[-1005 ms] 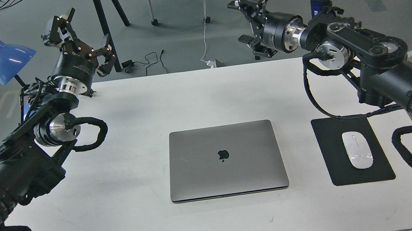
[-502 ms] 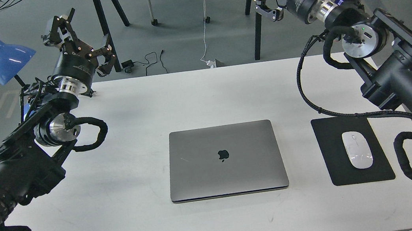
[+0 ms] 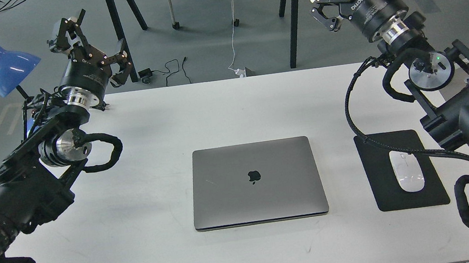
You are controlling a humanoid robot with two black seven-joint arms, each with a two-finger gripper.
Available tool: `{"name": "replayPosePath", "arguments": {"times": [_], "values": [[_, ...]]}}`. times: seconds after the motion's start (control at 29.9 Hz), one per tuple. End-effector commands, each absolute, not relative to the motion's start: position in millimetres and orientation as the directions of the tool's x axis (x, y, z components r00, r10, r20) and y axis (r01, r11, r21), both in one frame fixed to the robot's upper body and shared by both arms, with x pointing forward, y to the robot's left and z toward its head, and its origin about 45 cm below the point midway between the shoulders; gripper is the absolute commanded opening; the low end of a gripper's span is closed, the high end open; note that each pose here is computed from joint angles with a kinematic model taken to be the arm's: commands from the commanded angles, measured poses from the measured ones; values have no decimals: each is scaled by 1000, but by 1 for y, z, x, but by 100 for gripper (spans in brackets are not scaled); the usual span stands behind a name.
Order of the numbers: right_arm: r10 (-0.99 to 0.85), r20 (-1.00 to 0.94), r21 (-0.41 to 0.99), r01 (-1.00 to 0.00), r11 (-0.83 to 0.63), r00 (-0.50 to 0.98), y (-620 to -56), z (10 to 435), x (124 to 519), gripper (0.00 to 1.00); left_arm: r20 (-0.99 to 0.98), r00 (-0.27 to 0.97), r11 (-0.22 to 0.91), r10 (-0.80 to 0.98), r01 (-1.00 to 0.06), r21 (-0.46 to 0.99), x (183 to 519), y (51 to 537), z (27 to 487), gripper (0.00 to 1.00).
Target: Close notebook with right arm
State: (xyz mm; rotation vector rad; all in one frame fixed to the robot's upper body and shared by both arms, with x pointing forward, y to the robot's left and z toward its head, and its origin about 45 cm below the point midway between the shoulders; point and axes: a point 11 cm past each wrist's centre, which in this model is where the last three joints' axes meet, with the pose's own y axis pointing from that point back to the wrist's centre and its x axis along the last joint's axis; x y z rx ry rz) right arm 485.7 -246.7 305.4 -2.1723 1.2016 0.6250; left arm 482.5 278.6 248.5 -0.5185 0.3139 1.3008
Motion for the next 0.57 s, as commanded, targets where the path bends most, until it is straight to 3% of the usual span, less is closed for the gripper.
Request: {"name": "replayPosePath", "arguments": {"times": [0.0,0.54], "values": [[-598,-649,-232,-871,-434,470,-247,293,482,100,-499,247,176,830,-967,-187,482,279,249,100],[-606,-648,-201,-871,-448,461,-244,281,478,100,-500,248,177,830,-966,-187,482,279,248,100]]}}
